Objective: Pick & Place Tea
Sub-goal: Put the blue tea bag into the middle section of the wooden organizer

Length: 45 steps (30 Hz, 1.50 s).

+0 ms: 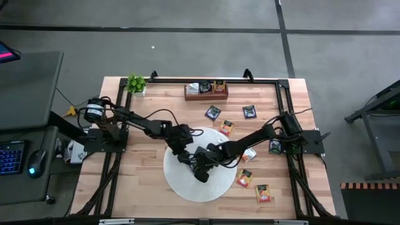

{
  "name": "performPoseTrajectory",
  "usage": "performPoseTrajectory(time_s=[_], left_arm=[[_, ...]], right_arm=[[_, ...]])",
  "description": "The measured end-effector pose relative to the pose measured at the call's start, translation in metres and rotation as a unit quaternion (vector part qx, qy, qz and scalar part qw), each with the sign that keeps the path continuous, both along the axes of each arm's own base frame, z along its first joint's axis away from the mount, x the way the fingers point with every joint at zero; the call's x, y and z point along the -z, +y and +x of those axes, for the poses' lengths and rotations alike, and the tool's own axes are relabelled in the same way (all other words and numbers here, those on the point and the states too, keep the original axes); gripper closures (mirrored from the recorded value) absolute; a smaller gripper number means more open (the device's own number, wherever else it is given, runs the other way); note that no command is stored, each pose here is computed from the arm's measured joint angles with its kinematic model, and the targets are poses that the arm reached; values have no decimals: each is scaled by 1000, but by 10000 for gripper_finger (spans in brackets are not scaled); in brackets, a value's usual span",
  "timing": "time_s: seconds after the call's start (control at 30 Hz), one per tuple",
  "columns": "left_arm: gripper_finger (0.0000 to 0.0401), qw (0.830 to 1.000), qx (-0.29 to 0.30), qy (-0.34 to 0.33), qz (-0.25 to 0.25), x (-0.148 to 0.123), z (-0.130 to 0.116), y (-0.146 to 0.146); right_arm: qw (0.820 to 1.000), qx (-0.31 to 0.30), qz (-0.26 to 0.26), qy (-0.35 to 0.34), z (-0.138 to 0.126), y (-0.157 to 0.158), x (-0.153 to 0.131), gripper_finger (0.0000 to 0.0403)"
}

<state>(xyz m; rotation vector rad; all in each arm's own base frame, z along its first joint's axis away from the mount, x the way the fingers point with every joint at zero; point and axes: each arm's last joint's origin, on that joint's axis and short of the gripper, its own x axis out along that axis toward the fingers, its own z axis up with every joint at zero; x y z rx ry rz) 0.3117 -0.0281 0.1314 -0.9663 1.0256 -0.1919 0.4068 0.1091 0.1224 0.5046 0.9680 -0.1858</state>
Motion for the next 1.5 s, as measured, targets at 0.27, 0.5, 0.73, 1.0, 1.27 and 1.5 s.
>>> performPoseTrajectory(time_s=[0.27, 0.5, 0.73, 1.0, 1.27, 1.5], left_arm=[[130, 1000, -3, 1, 8, 0, 0, -4], [130, 1000, -11, 0, 10, 0, 0, -3], [130, 1000, -12, -1, 7, 0, 1, -3], [130, 1000, -13, -1, 5, -1, 1, -4], [130, 1000, -20, 6, -1, 0, 1, -4], [155, 1000, -21, 4, -1, 3, 3, -3]], right_arm=[[1000, 1, -1, 0, 0, 0, 0, 403], [1000, 0, 0, -4, 0, 0, 0, 403], [1000, 2, -1, -7, 1, 0, -1, 403], [1000, 4, -3, -11, 2, 0, -1, 403], [1000, 5, -2, -19, 3, 0, -2, 403], [1000, 5, -2, -20, 3, 0, -2, 403]])
